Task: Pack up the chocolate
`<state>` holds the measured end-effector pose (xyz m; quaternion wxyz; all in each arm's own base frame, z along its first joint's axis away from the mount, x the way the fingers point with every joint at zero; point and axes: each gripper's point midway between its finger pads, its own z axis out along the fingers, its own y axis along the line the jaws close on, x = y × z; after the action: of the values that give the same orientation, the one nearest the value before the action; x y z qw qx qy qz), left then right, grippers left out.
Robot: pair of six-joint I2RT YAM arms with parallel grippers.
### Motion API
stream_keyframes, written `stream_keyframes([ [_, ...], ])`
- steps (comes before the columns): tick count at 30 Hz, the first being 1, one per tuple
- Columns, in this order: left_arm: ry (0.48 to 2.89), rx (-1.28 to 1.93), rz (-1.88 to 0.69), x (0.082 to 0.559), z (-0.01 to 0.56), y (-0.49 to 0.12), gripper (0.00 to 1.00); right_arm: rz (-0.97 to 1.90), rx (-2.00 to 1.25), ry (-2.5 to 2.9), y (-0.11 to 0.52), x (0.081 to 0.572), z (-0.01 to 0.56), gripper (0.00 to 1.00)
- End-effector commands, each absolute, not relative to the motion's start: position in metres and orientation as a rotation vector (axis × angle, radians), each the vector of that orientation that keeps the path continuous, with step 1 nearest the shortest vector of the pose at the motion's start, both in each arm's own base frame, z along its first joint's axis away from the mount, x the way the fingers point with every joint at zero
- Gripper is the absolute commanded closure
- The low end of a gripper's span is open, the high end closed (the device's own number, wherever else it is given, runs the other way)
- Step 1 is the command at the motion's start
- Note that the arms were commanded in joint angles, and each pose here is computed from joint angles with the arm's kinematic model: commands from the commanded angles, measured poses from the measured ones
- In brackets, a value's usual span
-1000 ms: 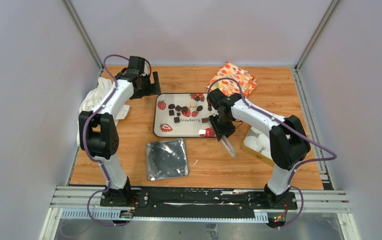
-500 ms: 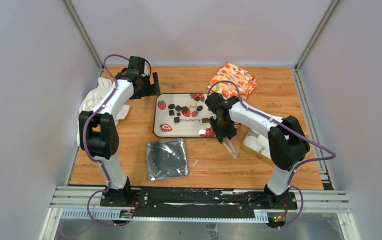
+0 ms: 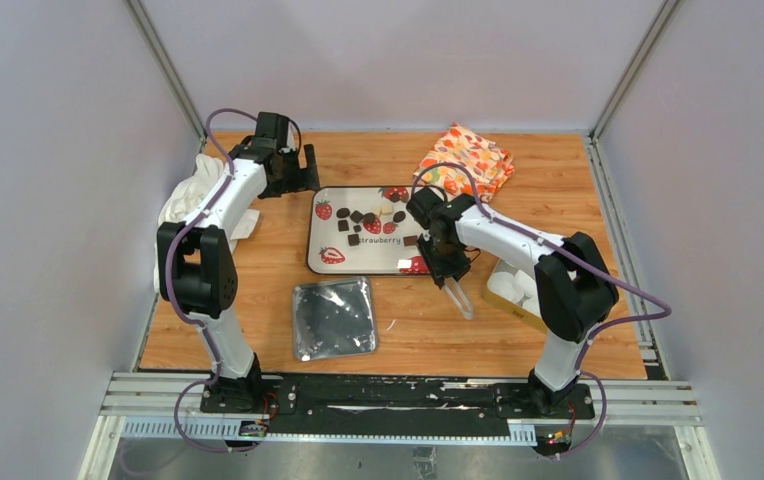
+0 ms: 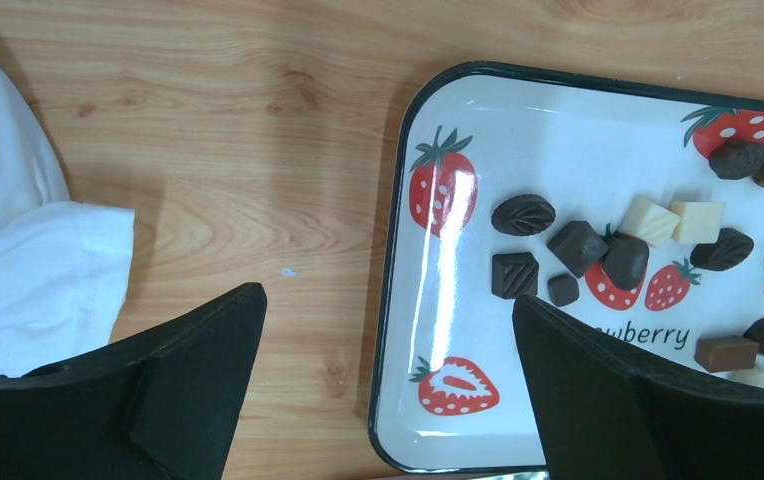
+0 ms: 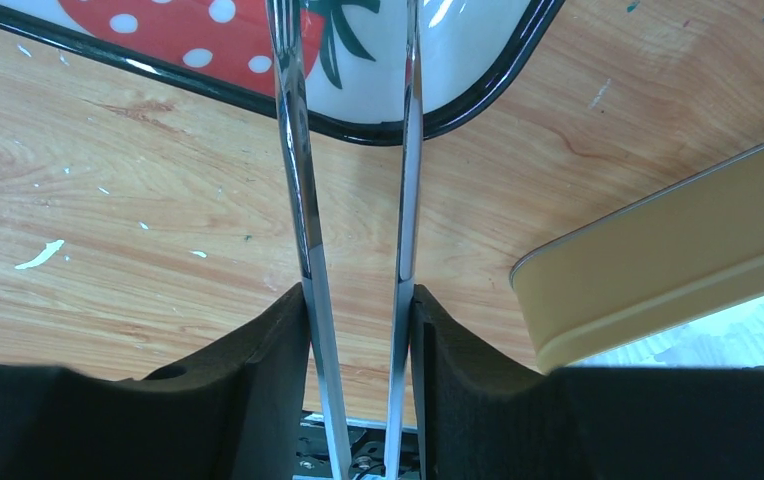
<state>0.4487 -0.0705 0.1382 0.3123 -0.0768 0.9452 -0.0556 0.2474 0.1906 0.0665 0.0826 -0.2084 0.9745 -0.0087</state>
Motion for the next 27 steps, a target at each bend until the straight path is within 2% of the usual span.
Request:
stream_keyframes([
  [1, 2.475, -0.195, -0.150, 0.452, 0.149, -0.069, 0.00, -0.046, -0.640, 2.931, 0.189, 0.238, 0.069, 0.82],
  [6, 2.473, -0.199, -0.165, 0.453, 0.150, -0.071, 0.00, -0.037, -0.639, 2.913, 0.189, 0.239, 0.081, 0.99],
  [27, 2.463, -0.203, -0.246, 0.456, 0.155, -0.082, 0.00, -0.018, -0.588, 2.790, 0.178, 0.254, 0.142, 1.00],
])
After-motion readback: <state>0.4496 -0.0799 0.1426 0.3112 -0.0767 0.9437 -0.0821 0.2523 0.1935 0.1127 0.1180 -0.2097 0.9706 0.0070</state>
